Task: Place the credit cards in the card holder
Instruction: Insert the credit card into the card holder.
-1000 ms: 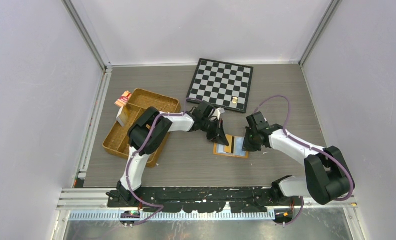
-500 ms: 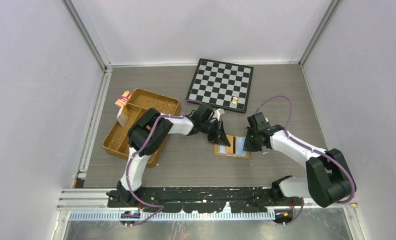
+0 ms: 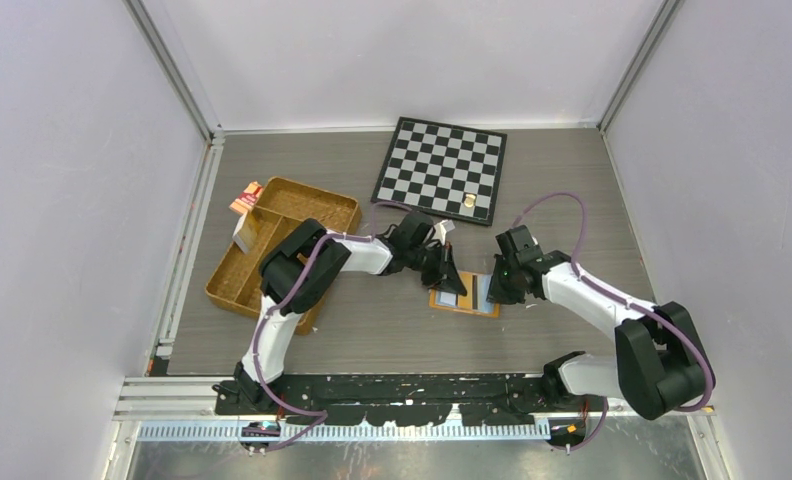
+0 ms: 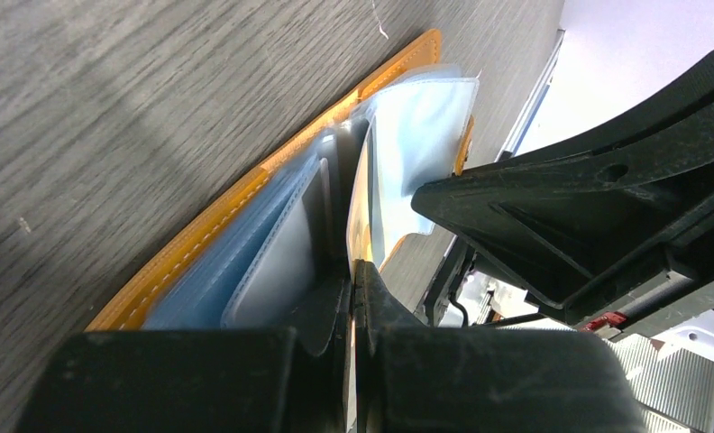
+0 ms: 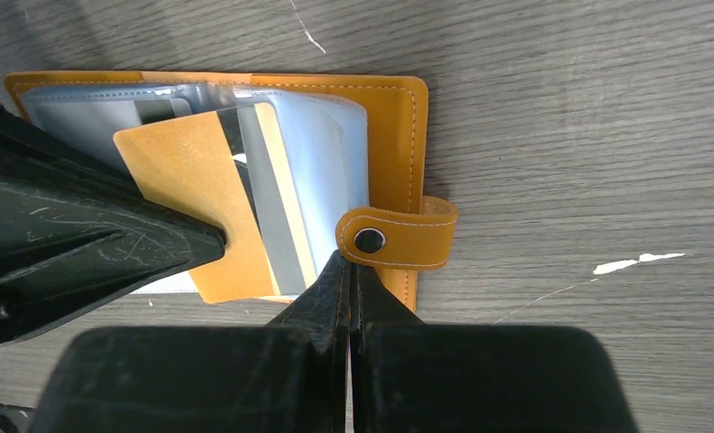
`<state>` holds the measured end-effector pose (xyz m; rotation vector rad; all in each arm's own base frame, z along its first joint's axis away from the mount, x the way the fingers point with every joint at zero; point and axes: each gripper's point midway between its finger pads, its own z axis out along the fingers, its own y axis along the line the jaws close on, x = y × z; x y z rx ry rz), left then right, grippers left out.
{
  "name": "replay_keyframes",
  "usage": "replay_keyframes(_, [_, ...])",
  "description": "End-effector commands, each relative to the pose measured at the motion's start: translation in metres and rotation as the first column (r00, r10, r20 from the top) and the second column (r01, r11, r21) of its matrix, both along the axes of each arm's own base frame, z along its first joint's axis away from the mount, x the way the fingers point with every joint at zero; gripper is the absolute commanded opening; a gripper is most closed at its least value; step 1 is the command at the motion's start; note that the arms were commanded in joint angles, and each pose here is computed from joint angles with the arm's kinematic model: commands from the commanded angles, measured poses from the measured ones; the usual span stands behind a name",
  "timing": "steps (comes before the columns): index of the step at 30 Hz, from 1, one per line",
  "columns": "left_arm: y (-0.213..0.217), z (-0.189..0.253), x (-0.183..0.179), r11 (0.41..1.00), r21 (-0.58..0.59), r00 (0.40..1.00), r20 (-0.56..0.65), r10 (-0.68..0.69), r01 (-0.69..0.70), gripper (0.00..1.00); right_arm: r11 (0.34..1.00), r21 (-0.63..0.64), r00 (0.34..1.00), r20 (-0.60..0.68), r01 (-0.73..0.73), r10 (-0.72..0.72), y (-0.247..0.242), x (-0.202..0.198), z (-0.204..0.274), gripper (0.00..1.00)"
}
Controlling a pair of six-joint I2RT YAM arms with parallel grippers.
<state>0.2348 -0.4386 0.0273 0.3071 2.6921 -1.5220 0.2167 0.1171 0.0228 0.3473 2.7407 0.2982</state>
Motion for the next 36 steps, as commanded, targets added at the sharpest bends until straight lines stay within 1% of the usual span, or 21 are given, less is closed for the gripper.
replay_keyframes(1, [0.020, -0.056, -0.007, 0.984, 0.176, 0.999, -0.014, 0.038, -0.035, 0.00, 0.998, 0.056, 0.999, 0.034, 0.010, -0.012, 0.008, 0.004, 0.010, 0.01])
replay_keyframes(5, [0.017, -0.054, -0.003, 0.984, 0.179, 1.000, 0.013, 0.020, -0.022, 0.02, 0.998, 0.054, 0.999, 0.036, 0.015, -0.017, 0.007, 0.003, 0.010, 0.01])
replay_keyframes(8, [0.016, -0.048, 0.003, 0.981, 0.196, 0.999, 0.052, -0.004, -0.006, 0.07, 0.999, 0.033, 0.999, 0.040, 0.032, -0.033, 0.002, 0.003, 0.010, 0.00])
replay_keyframes(12, [0.024, -0.037, 0.008, 0.967, 0.255, 0.994, 0.106, -0.032, 0.004, 0.21, 0.999, 0.003, 0.997, 0.051, 0.052, -0.052, -0.005, 0.003, 0.011, 0.00])
replay_keyframes(14, [0.027, -0.032, 0.010, 0.963, 0.269, 0.991, 0.126, -0.037, 0.002, 0.31, 0.998, 0.004, 0.997, 0.057, 0.059, -0.060, -0.005, 0.003, 0.012, 0.00])
replay_keyframes(16, [0.030, -0.028, 0.008, 0.961, 0.277, 0.990, 0.137, -0.044, 0.004, 0.37, 0.998, 0.006, 0.996, 0.059, 0.064, -0.065, -0.005, 0.003, 0.013, 0.00])
replay_keyframes(19, [0.034, -0.021, 0.007, 0.956, 0.295, 0.986, 0.160, -0.050, 0.001, 0.43, 0.998, 0.005, 0.996, 0.056, 0.068, -0.068, -0.006, 0.002, 0.011, 0.01])
replay_keyframes(23, [0.038, -0.013, 0.006, 0.944, 0.329, 0.980, 0.191, -0.063, -0.003, 0.48, 0.998, 0.004, 0.996, 0.050, 0.067, -0.067, -0.006, 0.001, 0.010, 0.01])
replay_keyframes(28, [0.041, -0.006, 0.006, 0.931, 0.364, 0.971, 0.225, -0.076, -0.011, 0.50, 0.998, 0.010, 0.997, 0.045, 0.067, -0.068, -0.005, 0.000, 0.008, 0.00])
replay_keyframes(36, [0.026, -0.011, 0.000, 0.938, 0.345, 0.970, 0.217, -0.113, 0.033, 0.52, 0.998, 0.014, 0.997, 0.042, 0.064, -0.064, -0.003, 0.001, 0.006, 0.00])
